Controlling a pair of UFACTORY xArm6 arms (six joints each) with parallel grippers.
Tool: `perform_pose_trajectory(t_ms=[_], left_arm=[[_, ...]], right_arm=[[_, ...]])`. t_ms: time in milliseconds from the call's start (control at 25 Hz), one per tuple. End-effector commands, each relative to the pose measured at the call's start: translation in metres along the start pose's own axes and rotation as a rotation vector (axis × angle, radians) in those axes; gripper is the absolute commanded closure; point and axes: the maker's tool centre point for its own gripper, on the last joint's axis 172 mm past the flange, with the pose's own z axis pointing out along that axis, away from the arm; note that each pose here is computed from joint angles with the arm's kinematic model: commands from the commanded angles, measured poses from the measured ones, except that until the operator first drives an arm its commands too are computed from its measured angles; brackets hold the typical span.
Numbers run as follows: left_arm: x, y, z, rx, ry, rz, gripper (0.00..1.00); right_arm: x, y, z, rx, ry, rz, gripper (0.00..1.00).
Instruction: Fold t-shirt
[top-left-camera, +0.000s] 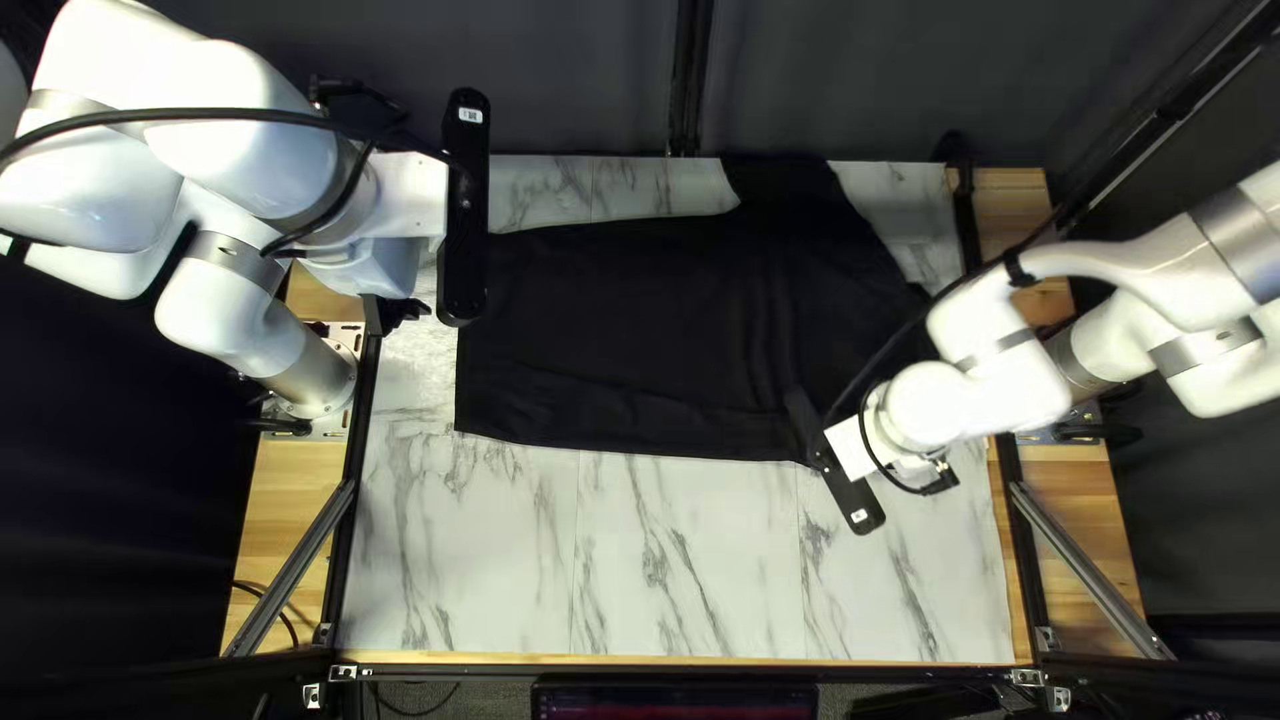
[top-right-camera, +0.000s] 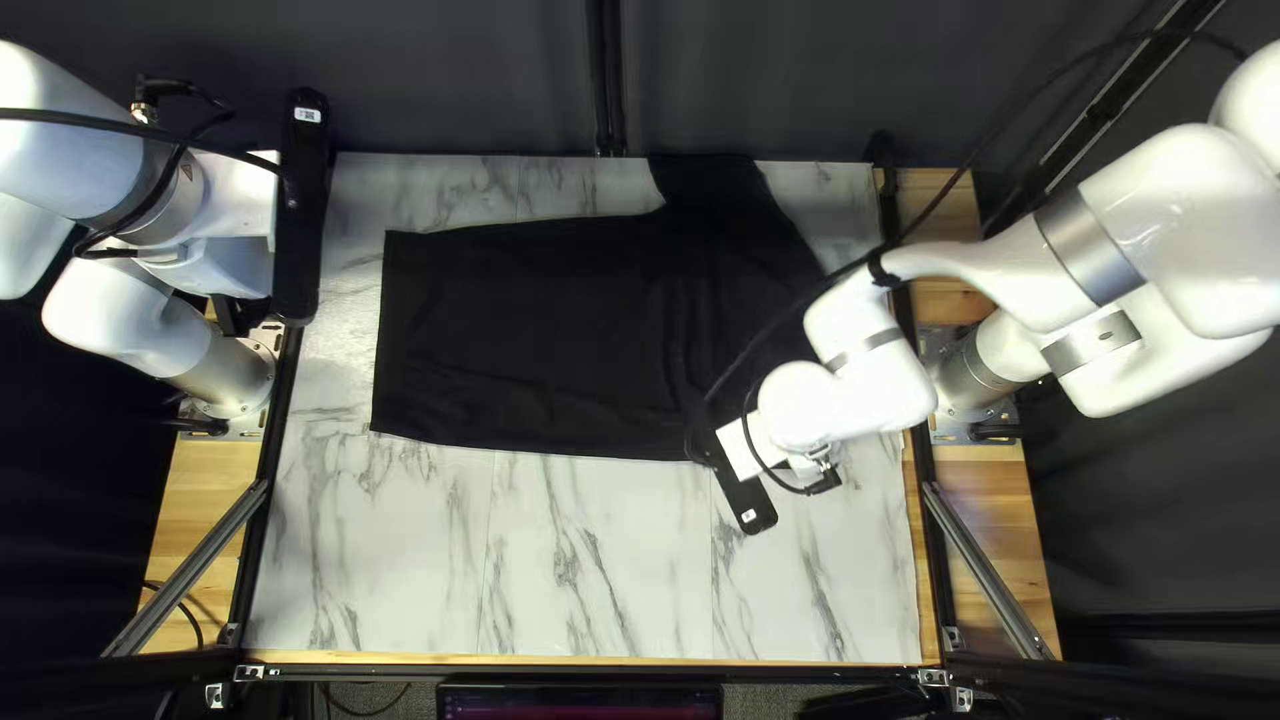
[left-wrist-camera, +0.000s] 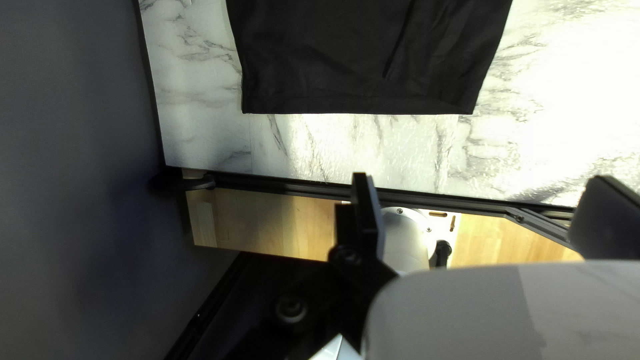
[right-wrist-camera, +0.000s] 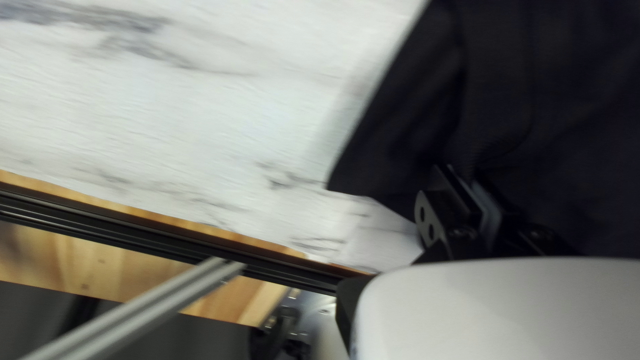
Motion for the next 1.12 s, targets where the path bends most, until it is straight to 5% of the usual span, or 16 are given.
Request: perform_pose_trajectory(t_ms=[40,80,120,360,600,800,1120], left_arm=[[0.0,0.0,0.0,0.0,0.0,0.0,0.0],[0.0,0.0,0.0,0.0,0.0,0.0,0.0],[0.0,0.0,0.0,0.0,0.0,0.0,0.0],[0.0,0.0,0.0,0.0,0.0,0.0,0.0],[0.0,0.0,0.0,0.0,0.0,0.0,0.0],[0.0,0.0,0.0,0.0,0.0,0.0,0.0],[0.0,0.0,0.0,0.0,0.0,0.0,0.0]], right_arm=[[0.011,-0.005,0.007,0.024,0.001,-0.006,0.42],[0.012,-0.006,0.007,0.026,-0.003,-0.005,0.05],[0.013,-0.008,0.005,0.025,-0.006,-0.004,0.0],[0.007,-0.009,-0.05,-0.048,-0.002,0.025,0.0],[0.016,0.05,-0.084,-0.135,0.034,-0.025,0.0],[0.03,0.099,-0.072,-0.107,0.107,-0.054,0.0],[0.075,0.102,-0.059,-0.054,0.241,0.056,0.0]])
